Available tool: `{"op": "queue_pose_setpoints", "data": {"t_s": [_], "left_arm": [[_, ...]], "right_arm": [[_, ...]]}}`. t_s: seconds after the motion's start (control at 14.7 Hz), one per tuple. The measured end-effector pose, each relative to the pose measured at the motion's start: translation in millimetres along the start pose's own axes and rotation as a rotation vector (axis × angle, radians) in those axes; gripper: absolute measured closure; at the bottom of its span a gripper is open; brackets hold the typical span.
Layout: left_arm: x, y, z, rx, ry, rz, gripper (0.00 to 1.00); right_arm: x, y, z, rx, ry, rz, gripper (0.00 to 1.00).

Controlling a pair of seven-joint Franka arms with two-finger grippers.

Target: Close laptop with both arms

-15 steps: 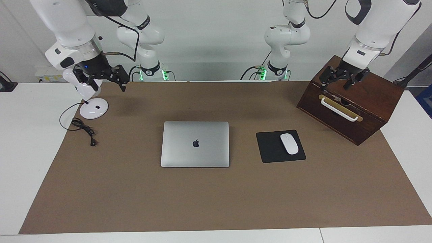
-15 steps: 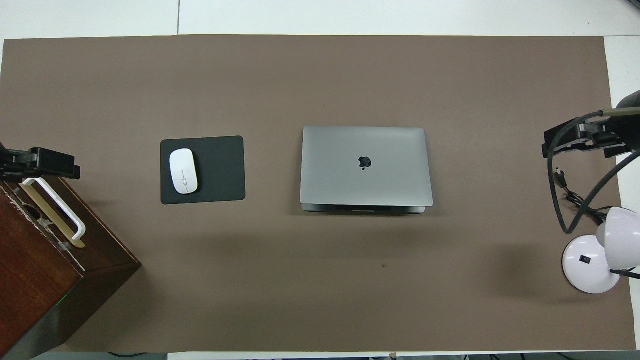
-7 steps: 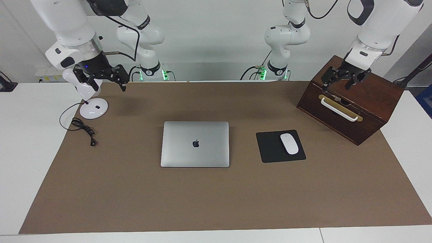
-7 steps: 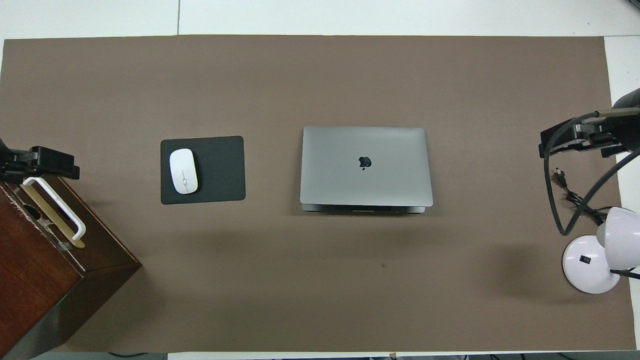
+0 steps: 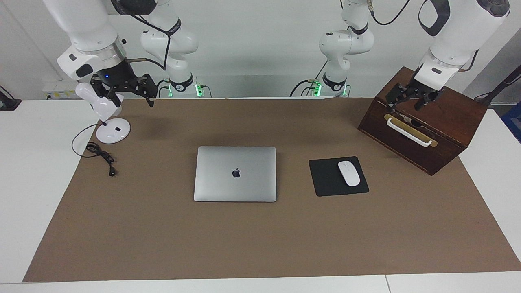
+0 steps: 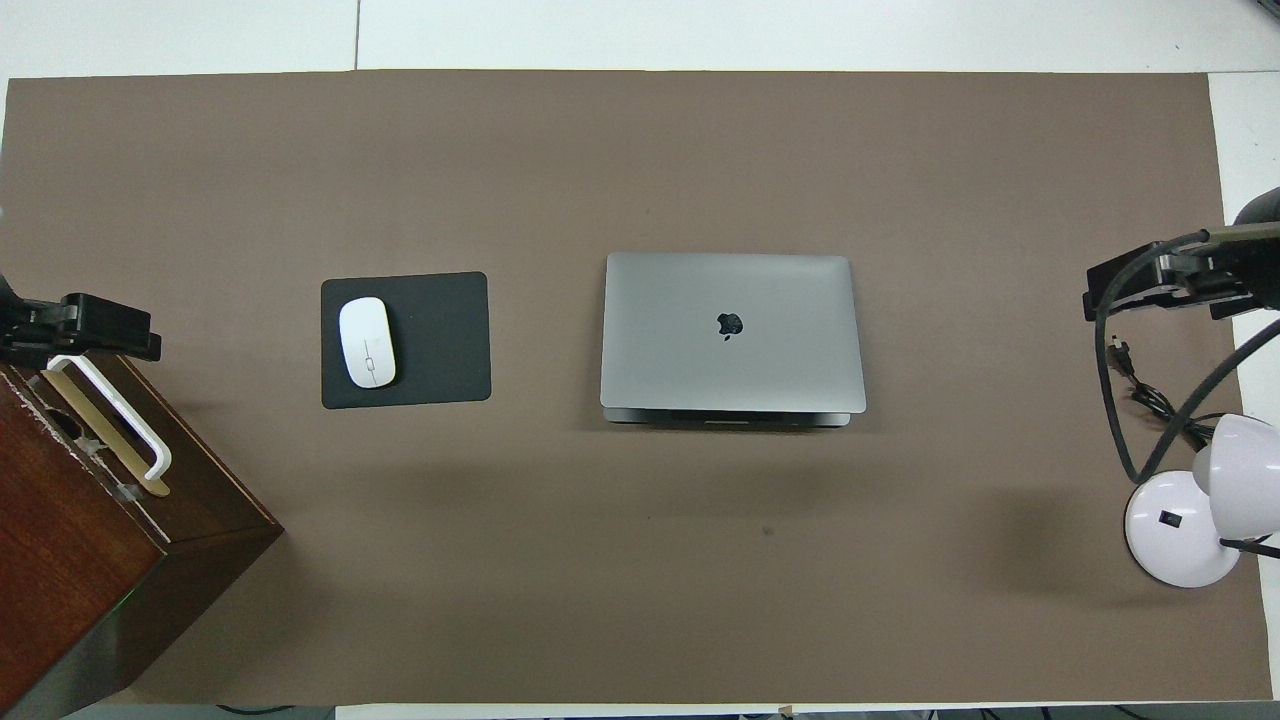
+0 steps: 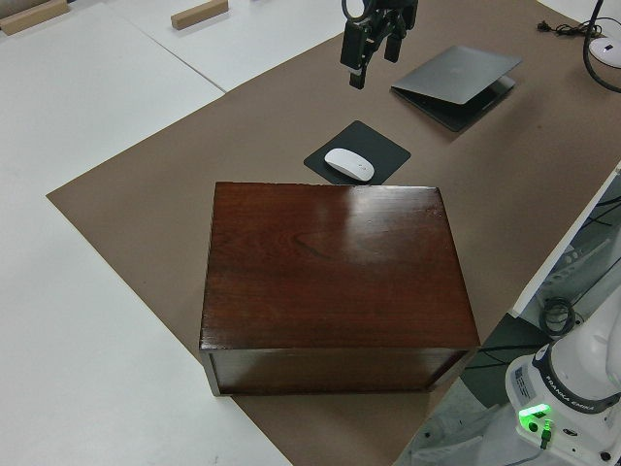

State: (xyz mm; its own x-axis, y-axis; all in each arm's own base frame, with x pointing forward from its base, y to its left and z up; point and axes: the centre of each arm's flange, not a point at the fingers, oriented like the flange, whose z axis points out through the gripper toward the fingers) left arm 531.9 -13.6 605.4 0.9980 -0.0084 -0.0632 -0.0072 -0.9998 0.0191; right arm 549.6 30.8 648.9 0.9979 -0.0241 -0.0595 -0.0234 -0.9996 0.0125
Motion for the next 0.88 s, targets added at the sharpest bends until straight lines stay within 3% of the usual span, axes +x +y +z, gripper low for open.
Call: {"op": "queue_pose_setpoints", "data": {"t_s": [0.88], "left_arm": [[-6, -2, -15, 0.0, 0.031, -0.003, 0.0]], "right_arm": [[0, 1, 1, 0.0, -0.002, 0.001, 0.0]]}}
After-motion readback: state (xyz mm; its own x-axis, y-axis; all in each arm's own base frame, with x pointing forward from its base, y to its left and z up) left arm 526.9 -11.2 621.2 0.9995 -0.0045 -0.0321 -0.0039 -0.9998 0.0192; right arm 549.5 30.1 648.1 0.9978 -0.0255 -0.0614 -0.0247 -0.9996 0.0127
